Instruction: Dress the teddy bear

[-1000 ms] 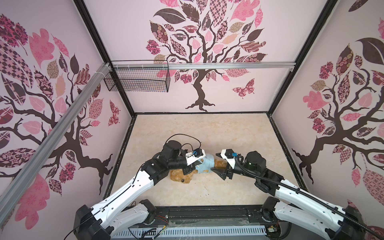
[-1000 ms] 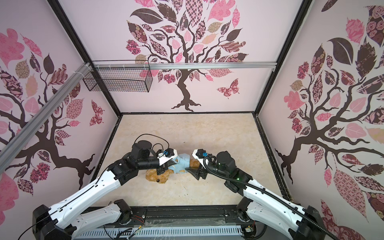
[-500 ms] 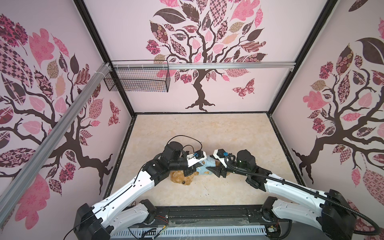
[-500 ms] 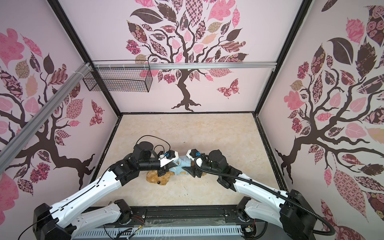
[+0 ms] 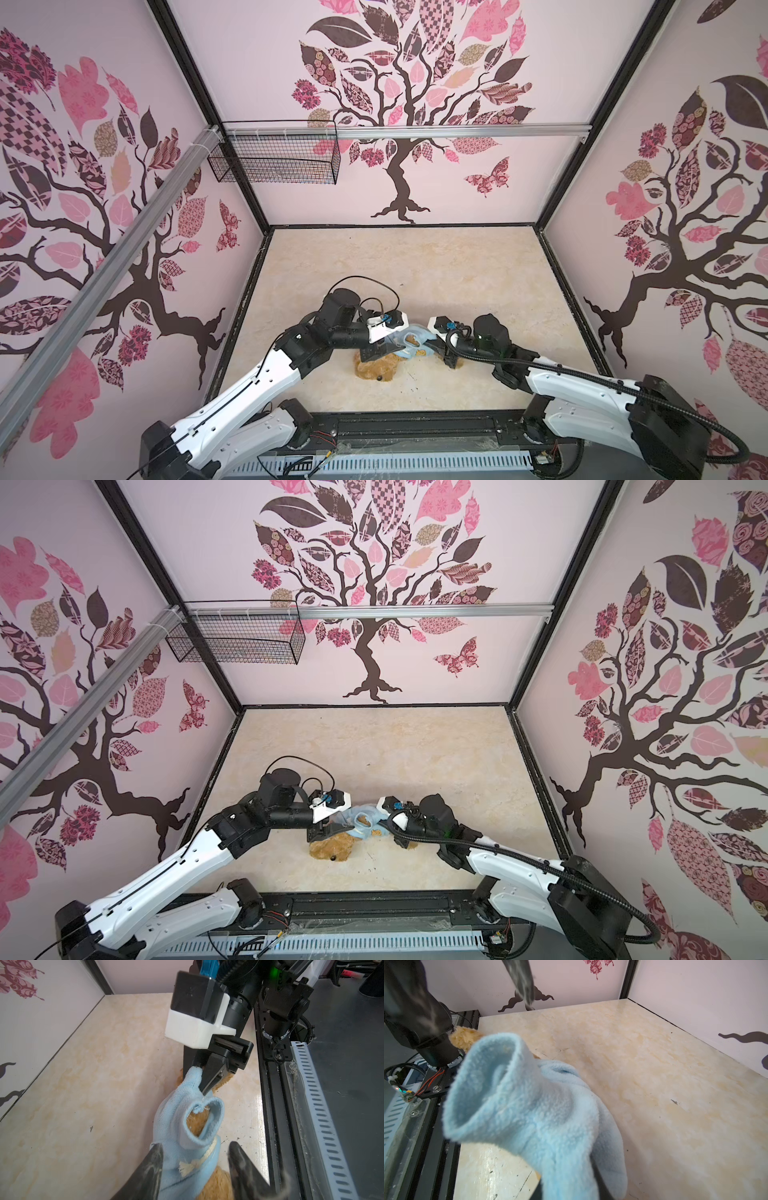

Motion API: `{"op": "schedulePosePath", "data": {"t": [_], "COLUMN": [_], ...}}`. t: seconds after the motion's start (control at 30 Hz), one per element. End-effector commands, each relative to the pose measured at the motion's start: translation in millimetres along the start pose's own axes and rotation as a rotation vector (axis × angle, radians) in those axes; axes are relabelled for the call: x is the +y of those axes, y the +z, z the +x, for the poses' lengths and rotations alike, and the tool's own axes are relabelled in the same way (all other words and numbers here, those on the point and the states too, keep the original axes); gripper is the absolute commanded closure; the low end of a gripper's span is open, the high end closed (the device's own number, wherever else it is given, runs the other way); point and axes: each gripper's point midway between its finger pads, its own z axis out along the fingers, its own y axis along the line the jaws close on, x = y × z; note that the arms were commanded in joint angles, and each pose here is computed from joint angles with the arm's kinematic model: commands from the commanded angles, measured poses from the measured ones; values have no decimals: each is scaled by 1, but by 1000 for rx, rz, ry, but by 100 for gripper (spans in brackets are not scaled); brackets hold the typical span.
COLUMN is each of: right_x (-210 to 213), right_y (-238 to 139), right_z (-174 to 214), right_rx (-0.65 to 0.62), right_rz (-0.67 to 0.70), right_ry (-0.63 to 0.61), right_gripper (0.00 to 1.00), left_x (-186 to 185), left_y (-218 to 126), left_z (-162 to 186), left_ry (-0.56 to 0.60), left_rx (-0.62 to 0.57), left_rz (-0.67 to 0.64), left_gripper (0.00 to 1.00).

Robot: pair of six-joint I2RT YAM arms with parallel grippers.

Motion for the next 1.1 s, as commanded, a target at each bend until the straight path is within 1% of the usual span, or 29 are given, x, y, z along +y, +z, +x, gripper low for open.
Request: {"op": "schedulePosePath", "data": {"t": [0.0,0.07,0.13,0.23,0.43,0.63,0.93,1.07], "right_x": [-5,-3,-4,-3,-2,-1,-1,3], "right_y": [-6,-7,-8,-8,-8,-10,-12,-13], "right_z": [-38,-39,-40,-41,-40,-41,-44,-51], "right_rx": [-125,-129,-136,-136,-136,-145,-157,-187], "right_rz": [22,18,20,18,12,14,13,-9], "right_ry": [-67,-67,-68,-67,-64,-63,-63,-43], "right_gripper": [82,82,82,82,82,82,82,82], "left_x": [3,-1,-5,-9,-7,-5,-2,0], "left_y": [-19,-18,-12,1,21,27,31,35], "left_z": [-25,-31,-34,-34,-40,-25,-15,-13], "left_ry": [36,42,57,99,130,145,168,172], "left_rx": [-29,-27,6,80,147,237,283,301], "left_rz": [-53,-45,-29,-7,21,39,34,35], "left_gripper": [54,63,70,78,88,90,89,86]}}
